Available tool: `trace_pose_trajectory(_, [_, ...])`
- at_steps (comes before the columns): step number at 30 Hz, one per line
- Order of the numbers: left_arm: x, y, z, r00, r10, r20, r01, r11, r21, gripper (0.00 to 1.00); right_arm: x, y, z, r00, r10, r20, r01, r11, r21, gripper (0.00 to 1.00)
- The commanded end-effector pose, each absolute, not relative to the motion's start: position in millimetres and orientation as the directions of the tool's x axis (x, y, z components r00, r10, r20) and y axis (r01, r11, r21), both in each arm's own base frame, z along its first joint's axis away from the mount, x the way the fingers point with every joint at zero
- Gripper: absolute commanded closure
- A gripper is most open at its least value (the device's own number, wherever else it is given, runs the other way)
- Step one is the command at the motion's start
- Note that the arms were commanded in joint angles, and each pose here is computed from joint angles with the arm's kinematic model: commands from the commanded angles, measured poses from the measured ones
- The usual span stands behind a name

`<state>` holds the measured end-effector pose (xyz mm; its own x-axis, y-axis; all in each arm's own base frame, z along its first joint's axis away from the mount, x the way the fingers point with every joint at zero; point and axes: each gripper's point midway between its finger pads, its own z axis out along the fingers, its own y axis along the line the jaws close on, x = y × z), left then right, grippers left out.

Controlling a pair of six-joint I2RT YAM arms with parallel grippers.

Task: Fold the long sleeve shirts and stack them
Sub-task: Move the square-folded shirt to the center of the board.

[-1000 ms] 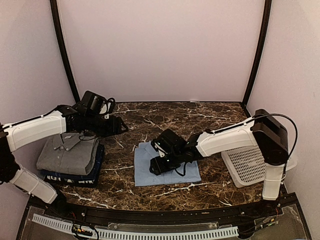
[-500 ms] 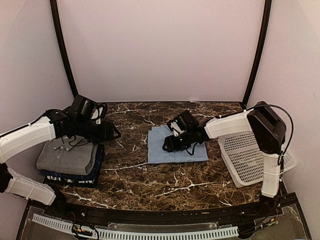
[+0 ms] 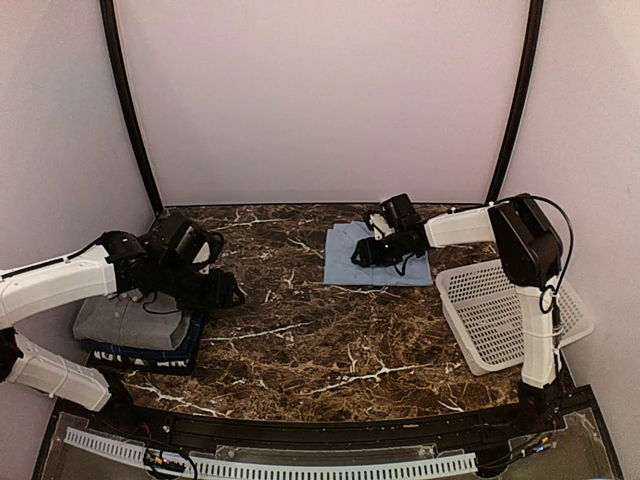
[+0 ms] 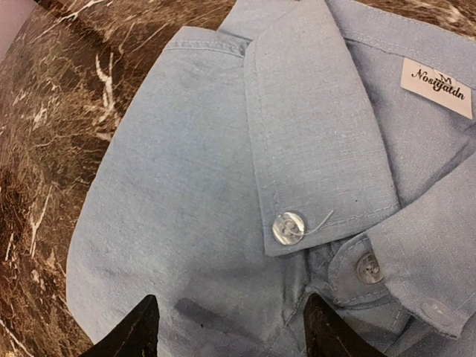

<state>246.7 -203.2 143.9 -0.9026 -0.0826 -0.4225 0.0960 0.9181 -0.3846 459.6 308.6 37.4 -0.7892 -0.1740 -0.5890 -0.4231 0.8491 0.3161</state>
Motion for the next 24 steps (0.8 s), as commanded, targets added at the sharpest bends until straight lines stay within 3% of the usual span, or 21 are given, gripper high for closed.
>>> trace_pose_trajectory(1, [229.1,-177.8,109.4,-0.924,-0.112,-0.367,-0.016,0.967,-0.256,0.33,450.4,258.0,-11.4,-0.879,-0.179,-0.441,-0.325,0.903,0.281,0.36])
trace_pose_trajectory(9, [222.6,-161.8,88.7,-0.928,-0.122,-0.352,-0.079,0.988,-0.136,0.33,468.3,244.7,23.3,-0.859,-0.122,-0.496,-0.312,0.895,0.320,0.33])
trace_pose_trajectory(12, [226.4,-163.6,83.7,-0.929,-0.099,-0.356,-0.072,0.994,-0.086,0.34,472.1,252.4,51.5,-0.834,-0.100,-0.542,-0.334,0.873,0.354,0.26])
trace_pose_trajectory(13, [226.6,-164.6,82.2,-0.931,-0.089,-0.354,-0.067,0.995,-0.074,0.34,473.2,255.1,62.6,-0.824,-0.092,-0.559,-0.344,0.865,0.365,0.22])
trace_pose_trajectory(14, [228.2,-166.7,79.8,-0.933,-0.077,-0.353,-0.061,0.997,-0.055,0.34,473.7,257.2,72.2,-0.814,-0.086,-0.574,-0.352,0.859,0.371,0.07])
trace_pose_trajectory(15, [228.1,-166.4,74.1,-0.938,-0.070,-0.340,-0.063,0.997,-0.033,0.34,474.5,259.3,83.7,-0.802,-0.080,-0.592,-0.362,0.854,0.375,0.02])
trace_pose_trajectory(24, [234.1,-159.5,53.3,-0.950,-0.026,-0.311,-0.061,0.993,0.102,0.48,458.4,272.9,174.4,-0.698,-0.023,-0.715,-0.440,0.802,0.404,0.01])
